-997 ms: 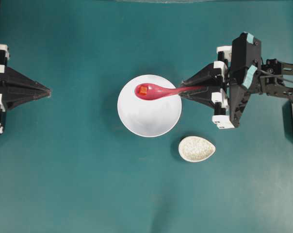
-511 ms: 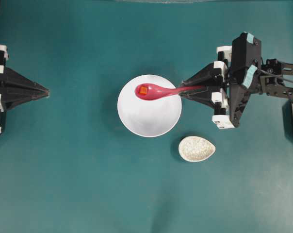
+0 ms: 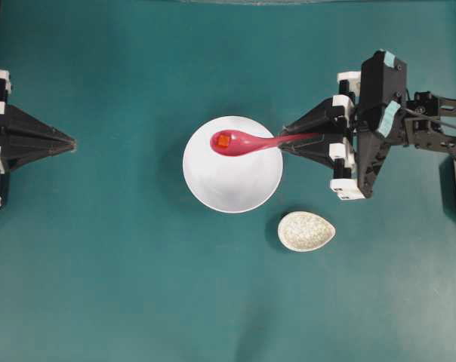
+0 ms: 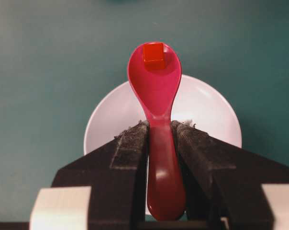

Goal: Grip the spoon and scoop the red block from the bowl with right arm.
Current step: 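Hold the spoon with the red cube raised above the bowl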

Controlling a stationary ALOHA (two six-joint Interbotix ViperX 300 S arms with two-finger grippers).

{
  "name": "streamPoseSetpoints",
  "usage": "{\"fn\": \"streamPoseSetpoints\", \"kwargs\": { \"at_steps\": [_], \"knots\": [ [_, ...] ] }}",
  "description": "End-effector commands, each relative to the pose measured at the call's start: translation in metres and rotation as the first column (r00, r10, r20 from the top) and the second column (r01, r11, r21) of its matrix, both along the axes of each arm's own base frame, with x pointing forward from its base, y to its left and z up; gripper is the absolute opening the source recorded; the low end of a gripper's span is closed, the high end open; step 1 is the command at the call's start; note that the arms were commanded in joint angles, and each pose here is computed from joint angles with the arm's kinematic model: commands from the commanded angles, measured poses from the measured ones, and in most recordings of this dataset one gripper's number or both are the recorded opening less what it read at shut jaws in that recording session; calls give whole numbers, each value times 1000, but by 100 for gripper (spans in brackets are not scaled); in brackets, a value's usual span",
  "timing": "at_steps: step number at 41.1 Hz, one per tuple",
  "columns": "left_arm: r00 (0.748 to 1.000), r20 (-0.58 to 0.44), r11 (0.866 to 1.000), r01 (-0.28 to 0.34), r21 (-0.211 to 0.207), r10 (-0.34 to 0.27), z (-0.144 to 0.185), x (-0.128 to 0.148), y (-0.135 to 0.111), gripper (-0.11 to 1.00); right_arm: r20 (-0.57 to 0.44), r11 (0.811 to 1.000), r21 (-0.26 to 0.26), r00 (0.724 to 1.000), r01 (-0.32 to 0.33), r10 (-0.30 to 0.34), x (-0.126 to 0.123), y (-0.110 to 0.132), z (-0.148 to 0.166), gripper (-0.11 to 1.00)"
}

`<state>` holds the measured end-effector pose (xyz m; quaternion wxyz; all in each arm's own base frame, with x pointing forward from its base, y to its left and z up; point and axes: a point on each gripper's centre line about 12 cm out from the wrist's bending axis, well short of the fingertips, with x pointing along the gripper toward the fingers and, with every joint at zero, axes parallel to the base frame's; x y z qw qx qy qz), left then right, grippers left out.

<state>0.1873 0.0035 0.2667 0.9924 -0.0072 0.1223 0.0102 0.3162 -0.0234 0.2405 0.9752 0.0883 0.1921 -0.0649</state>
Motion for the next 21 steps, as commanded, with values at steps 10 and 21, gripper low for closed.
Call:
{"fn": "streamPoseSetpoints", "kwargs": {
  "at_steps": [10,21],
  "knots": [
    [1000,15,1000,-2,-1,2,7,3,0,0,37,1000,-2,999,4,-4,1,-1,12,24],
    [1000,17,1000,-2,0,2,7,3,0,0,34,1000,-1,999,3,-3,1,-1,11,24]
  ]
}}
